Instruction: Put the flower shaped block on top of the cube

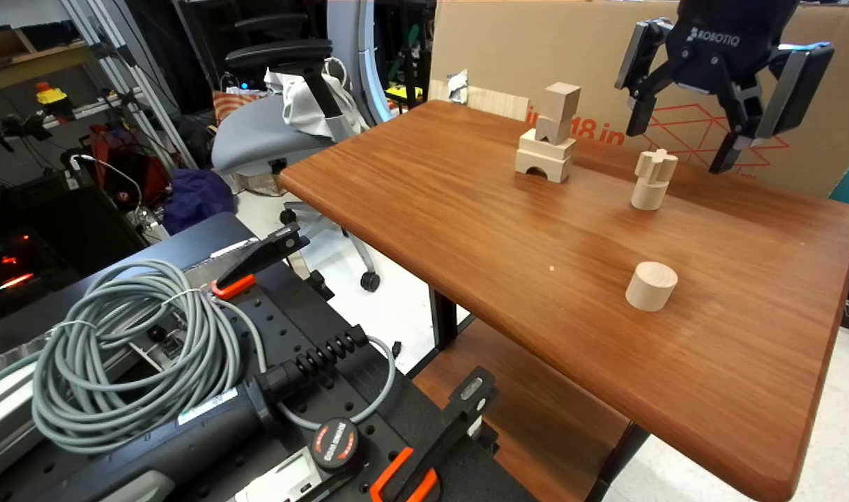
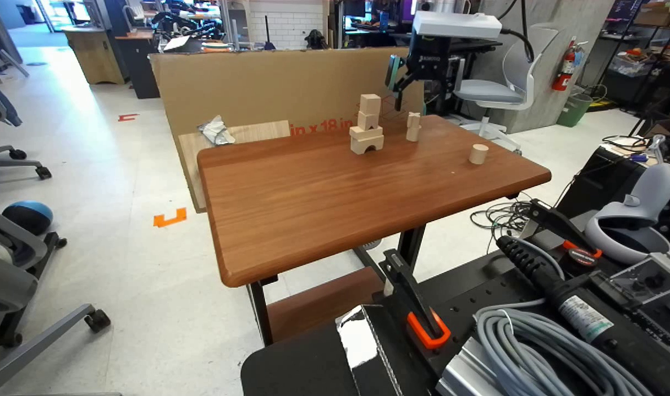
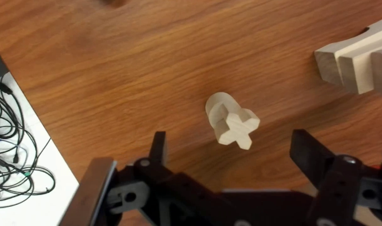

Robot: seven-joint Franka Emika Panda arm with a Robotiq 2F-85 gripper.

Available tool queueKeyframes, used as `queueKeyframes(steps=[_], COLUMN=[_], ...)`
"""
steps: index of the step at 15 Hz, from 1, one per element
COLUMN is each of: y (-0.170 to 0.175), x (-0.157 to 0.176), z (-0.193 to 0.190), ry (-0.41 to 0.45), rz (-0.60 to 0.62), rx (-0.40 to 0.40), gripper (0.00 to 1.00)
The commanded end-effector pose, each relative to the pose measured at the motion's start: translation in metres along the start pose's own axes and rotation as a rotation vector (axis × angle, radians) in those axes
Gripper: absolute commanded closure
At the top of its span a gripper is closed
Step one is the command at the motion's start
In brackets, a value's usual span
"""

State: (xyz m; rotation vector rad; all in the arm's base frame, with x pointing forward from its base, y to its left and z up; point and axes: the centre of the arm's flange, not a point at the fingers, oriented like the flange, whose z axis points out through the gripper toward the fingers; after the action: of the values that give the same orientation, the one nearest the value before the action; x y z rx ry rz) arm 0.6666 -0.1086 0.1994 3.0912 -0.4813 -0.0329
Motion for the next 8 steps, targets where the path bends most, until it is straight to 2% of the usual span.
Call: queueKeyframes(steps=[1,8], y=[-0.0102,-0.0146], x=[0.0115,0.0093], z=[0.0066,0.0095], ry=[0.034,0.028], rz=[0.016,0.022], rx=[-0.019,-0.017], gripper=[0.28,0.82])
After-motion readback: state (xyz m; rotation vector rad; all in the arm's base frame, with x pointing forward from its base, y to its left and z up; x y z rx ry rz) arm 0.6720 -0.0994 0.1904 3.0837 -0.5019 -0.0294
